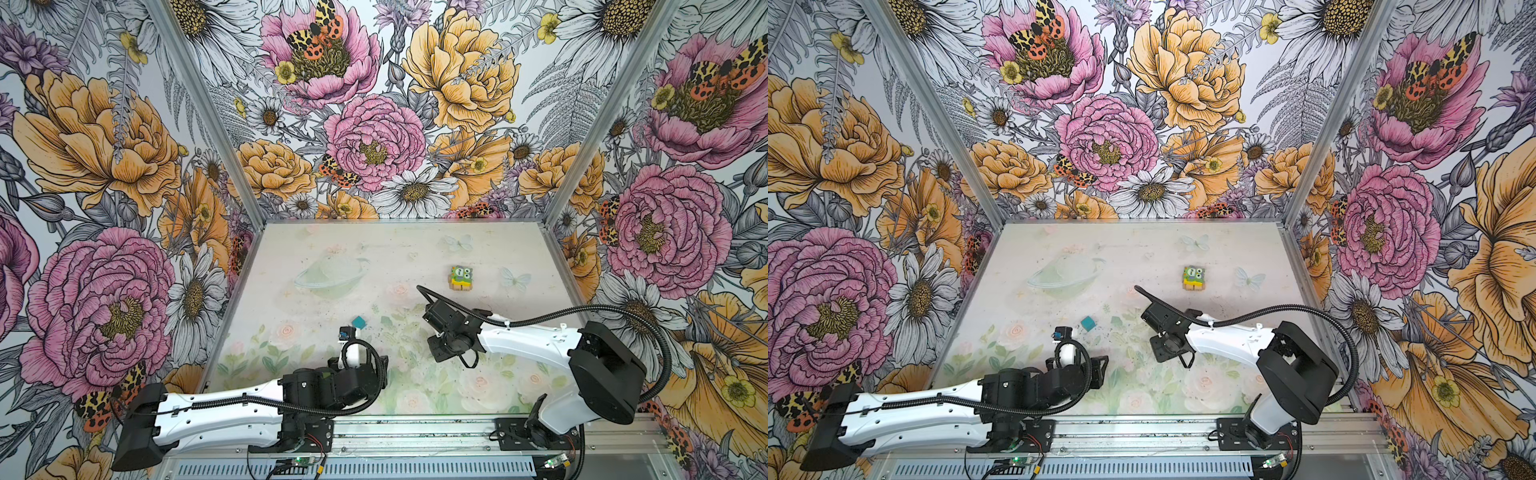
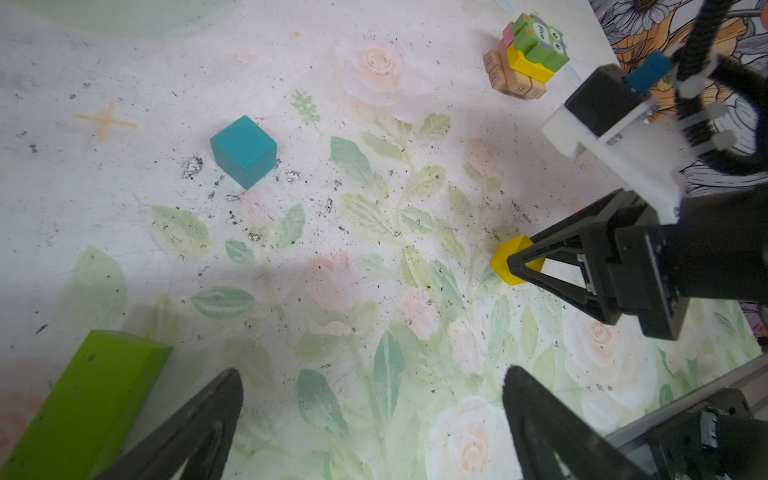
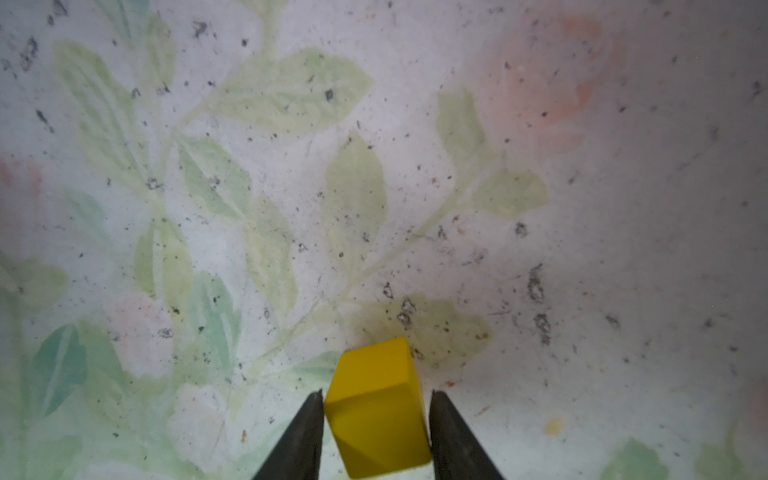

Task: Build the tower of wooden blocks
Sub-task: 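Lift the yellow cube with the right gripper and adjust its grip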

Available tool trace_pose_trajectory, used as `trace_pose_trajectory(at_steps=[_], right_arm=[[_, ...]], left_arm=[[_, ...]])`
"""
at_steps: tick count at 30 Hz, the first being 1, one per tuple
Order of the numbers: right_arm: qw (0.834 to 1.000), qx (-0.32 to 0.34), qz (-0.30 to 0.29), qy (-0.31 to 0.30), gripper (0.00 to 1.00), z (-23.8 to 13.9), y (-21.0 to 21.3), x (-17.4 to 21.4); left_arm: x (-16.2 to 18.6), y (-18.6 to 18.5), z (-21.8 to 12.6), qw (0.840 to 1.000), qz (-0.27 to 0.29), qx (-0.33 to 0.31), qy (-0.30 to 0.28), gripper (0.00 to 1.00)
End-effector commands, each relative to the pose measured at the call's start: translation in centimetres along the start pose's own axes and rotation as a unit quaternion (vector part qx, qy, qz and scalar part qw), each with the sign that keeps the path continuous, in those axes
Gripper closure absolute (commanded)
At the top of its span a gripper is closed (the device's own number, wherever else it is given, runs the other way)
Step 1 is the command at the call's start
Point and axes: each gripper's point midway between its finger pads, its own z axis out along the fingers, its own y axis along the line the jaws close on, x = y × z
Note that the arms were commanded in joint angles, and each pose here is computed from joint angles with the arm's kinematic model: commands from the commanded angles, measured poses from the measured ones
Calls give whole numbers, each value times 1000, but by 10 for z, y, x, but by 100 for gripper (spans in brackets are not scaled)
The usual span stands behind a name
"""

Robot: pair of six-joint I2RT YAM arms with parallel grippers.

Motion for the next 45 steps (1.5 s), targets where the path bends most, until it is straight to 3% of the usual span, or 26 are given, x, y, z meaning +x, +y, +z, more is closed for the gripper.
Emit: trace_pose_trajectory(at_steps=[1, 24, 30, 38, 45], right_arm=[[1000, 4, 2, -8, 55, -3, -1, -7], [1000, 25, -2, 4, 55, 0, -6, -8], [999, 36, 0, 1, 62, -5, -10, -10], [999, 38, 7, -15, 62, -20, -9, -24], [999, 42, 25, 4, 59, -9, -14, -21]], left_arm=[[-10, 1, -2, 1000, -18, -2, -21, 1], [-16, 4, -3, 999, -22, -3, -27, 1], [-19, 4, -4, 999, -22, -2, -30, 1], [-26, 3, -5, 999, -18, -4, -35, 1], [-30, 8, -3, 999, -21, -6, -33, 1]])
